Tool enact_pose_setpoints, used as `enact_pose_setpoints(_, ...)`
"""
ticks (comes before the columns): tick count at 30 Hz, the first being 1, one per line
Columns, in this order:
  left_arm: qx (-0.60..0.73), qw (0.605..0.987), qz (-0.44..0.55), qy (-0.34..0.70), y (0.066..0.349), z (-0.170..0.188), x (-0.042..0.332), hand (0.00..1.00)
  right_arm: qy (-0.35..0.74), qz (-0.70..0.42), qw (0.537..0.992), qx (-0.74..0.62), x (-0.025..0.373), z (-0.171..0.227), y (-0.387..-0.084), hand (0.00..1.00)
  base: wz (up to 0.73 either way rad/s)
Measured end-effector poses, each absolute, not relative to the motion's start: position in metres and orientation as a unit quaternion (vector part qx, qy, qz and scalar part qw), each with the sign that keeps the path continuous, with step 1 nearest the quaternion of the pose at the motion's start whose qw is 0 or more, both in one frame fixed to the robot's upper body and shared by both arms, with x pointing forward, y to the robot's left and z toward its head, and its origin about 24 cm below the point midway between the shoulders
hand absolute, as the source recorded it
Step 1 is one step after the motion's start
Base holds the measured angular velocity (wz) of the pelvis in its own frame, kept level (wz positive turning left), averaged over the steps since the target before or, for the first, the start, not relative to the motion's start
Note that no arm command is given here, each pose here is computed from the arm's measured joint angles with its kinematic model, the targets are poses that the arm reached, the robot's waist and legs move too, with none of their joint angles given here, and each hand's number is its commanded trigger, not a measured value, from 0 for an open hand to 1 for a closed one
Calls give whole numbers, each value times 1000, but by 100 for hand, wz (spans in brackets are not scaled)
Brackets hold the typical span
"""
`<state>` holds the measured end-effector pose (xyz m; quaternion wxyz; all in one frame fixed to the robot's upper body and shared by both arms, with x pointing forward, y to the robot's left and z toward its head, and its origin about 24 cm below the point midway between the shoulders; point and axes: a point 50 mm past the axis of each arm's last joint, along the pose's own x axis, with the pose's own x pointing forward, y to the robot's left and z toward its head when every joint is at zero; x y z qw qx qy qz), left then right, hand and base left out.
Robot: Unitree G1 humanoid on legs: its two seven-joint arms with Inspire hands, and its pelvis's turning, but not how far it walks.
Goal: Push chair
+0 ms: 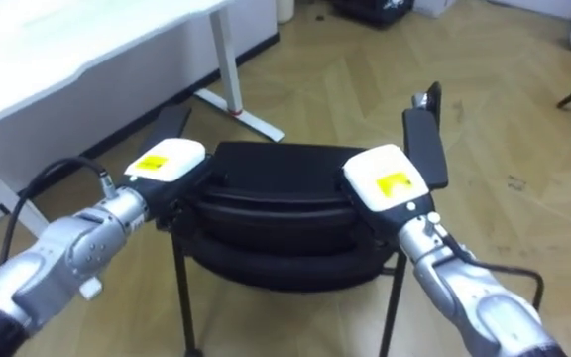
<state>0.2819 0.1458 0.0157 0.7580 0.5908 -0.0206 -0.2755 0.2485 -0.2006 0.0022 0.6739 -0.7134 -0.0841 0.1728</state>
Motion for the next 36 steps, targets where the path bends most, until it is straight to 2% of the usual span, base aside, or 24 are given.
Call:
enact_pose_setpoints(9,607,754,-250,-38,156,30,285,100,-96,163,676,-712,253,13,-188,100,-3)
enact_pose_setpoints(16,610,754,-239,-48,159,38,291,100,-99,164,676,-711,261,20,-184,100,30)
enact_pose_setpoints(24,638,741,-204,-50,183,48,298,100,-129,187,672,-705,277,18,-158,100,16)
enact_pose_setpoints(26,644,740,-190,-45,197,51,298,100,-146,190,667,-705,283,23,-142,100,61)
enact_pose_setpoints(29,648,740,-176,-38,201,51,299,100,-154,199,665,-703,285,25,-137,100,117)
enact_pose_setpoints(36,645,742,-180,-37,194,46,295,100,-151,212,649,-715,285,24,-147,100,93)
